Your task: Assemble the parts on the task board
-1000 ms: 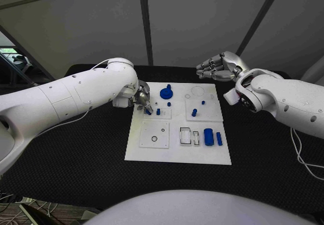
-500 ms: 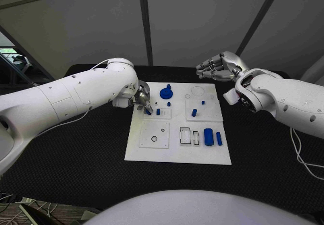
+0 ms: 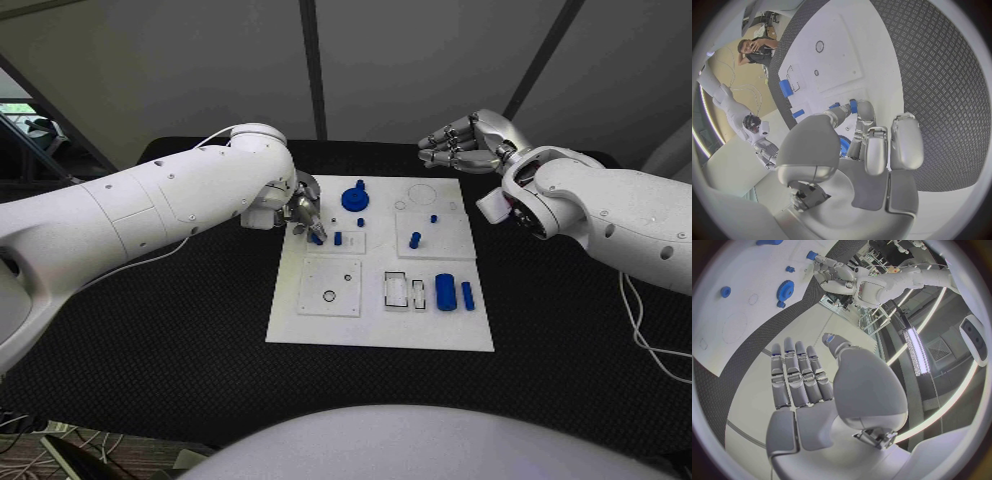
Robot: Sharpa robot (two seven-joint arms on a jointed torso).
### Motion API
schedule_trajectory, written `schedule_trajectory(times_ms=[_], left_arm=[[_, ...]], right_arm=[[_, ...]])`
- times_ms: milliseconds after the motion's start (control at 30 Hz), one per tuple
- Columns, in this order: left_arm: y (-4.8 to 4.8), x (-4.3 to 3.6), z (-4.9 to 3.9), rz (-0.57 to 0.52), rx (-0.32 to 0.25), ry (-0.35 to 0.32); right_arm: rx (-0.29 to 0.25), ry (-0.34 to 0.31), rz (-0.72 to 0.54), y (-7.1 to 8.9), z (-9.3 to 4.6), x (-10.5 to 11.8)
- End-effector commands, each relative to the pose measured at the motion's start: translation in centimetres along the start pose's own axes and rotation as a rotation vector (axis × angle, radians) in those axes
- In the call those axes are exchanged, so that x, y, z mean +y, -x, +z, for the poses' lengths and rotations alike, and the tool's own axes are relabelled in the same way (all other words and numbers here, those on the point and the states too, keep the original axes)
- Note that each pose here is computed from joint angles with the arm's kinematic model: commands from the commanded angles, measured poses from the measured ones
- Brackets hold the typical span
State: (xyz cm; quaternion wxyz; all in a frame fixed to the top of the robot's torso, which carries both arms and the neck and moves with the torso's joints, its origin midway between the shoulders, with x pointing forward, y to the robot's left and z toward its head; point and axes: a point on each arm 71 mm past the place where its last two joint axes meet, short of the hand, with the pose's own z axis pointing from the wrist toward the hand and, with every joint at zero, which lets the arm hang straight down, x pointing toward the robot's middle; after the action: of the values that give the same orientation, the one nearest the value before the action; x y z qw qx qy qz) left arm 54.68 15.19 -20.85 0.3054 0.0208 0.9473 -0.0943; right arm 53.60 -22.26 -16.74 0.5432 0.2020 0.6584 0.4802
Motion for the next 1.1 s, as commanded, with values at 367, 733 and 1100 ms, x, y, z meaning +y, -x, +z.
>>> schedule_trajectory(times_ms=[367,733,1100], left_arm=[[-0.64,0.30,0.48,0.022,0.026,0.028],[-0.62,0.40,0.50,0.017,0.027,0.028],[-0.51,0.34,0.48,-0.007,0.010,0.020]], right_arm=[[0.004,0.007,-0.002,0.04,0.02,0.12],[0.004,0.006,-0.001,0.03,0.05,0.11],[0.005,0.006,-0.001,-0.02,0.11,0.10]])
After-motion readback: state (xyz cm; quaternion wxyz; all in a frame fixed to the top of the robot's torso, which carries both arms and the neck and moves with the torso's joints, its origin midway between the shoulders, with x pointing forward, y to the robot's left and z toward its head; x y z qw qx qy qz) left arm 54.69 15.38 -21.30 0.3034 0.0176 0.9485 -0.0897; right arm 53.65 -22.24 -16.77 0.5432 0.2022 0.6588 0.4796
